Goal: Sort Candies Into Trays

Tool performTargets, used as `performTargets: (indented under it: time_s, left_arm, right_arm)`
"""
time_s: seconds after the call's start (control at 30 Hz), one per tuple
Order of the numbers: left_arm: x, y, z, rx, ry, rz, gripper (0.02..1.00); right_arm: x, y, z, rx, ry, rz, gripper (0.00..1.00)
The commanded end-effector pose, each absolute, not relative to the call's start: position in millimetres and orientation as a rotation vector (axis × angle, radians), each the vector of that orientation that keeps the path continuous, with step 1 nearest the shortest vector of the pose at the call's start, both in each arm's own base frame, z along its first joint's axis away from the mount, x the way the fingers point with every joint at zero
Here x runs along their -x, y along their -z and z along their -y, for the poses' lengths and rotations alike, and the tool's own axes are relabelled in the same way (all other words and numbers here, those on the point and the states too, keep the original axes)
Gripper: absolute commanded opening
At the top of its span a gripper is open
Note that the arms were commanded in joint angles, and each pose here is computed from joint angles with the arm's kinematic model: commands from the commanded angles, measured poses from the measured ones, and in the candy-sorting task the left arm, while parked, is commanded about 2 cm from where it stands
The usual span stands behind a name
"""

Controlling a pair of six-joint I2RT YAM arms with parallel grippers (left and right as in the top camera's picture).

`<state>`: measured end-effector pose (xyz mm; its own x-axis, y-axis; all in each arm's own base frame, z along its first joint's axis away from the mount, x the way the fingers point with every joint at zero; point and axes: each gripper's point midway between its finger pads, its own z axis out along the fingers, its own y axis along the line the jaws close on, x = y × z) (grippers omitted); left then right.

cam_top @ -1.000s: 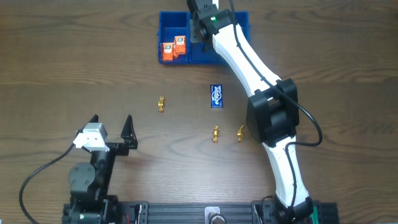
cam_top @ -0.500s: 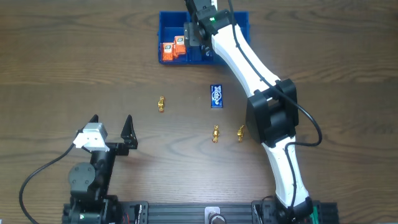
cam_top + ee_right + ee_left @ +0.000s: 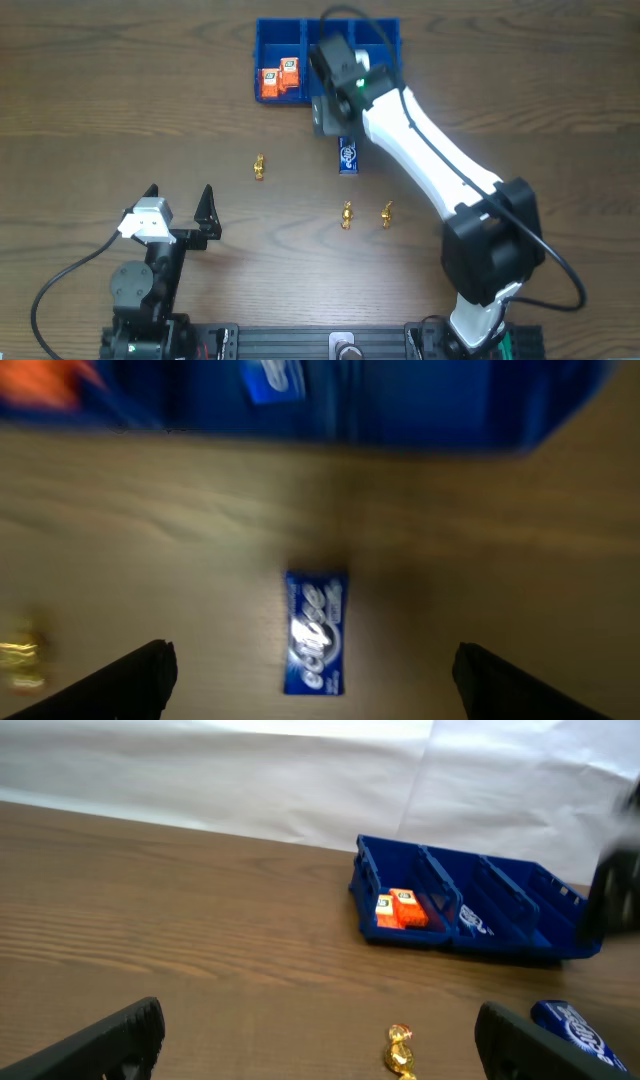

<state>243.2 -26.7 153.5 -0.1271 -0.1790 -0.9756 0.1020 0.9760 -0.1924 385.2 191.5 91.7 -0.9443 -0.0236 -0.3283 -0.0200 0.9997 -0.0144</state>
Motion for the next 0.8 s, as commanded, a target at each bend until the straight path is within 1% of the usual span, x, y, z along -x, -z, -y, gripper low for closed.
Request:
performTargets:
  time_s: [0.03, 0.1, 0.4, 0.43, 0.47, 0.5, 0.53, 0.6, 0.67, 0.7, 0.8]
  left_arm:
    - [-242.3, -137.1, 28.5, 0.041, 0.239, -1.730, 0.998]
    - [-242.3, -137.1, 28.5, 0.042, 0.238, -1.730, 0.998]
    - [-242.3, -137.1, 28.5, 0.042, 0.238, -1.730, 0.998]
    - [-242.3, -137.1, 28.5, 0.041, 0.239, -1.730, 0.998]
    - [-242.3, -137.1, 28.5, 0.042, 0.238, -1.730, 0.998]
    - [-242.3, -137.1, 28.5, 0.041, 0.239, -1.730, 0.998]
    - [-242.3, -137.1, 28.5, 0.042, 0.238, -1.730, 0.998]
    - [-242.3, -137.1, 28.5, 0.042, 0.238, -1.730, 0.998]
    - [-242.3, -137.1, 28.5, 0.041, 0.239, -1.730, 0.998]
    - [-242.3, -137.1, 28.5, 0.042, 0.238, -1.730, 0.998]
    - [-242.3, -137.1, 28.5, 0.042, 0.238, -1.730, 0.998]
  right_arm:
    - [-359.3, -39.5, -180.8, -0.065, -0.007, -2.914, 0.917]
    - [-354.8, -24.9, -181.1, -0.062, -0.016, -2.936, 0.917]
    - [-352.1, 5.9, -186.1, -0.052, -0.010, -2.989, 0.912]
    - [-352.8, 6.4, -186.5, -0.052, -0.012, -2.987, 0.886]
    - [-353.3, 6.3, -186.8, -0.052, -0.014, -2.985, 0.858]
    - [-353.7, 6.2, -187.0, -0.052, -0.015, -2.983, 0.801]
    - [-354.0, 6.2, -187.2, -0.052, -0.016, -2.982, 0.720]
    - [-354.2, 6.1, -187.1, -0.057, -0.016, -2.981, 0.514]
    - [-354.2, 6.1, -187.2, -0.057, -0.017, -2.981, 0.386]
    - [-354.2, 6.1, -187.2, -0.057, -0.017, -2.981, 0.338]
    - [-354.1, 3.9, -191.8, -0.042, -0.024, -2.973, 0.268]
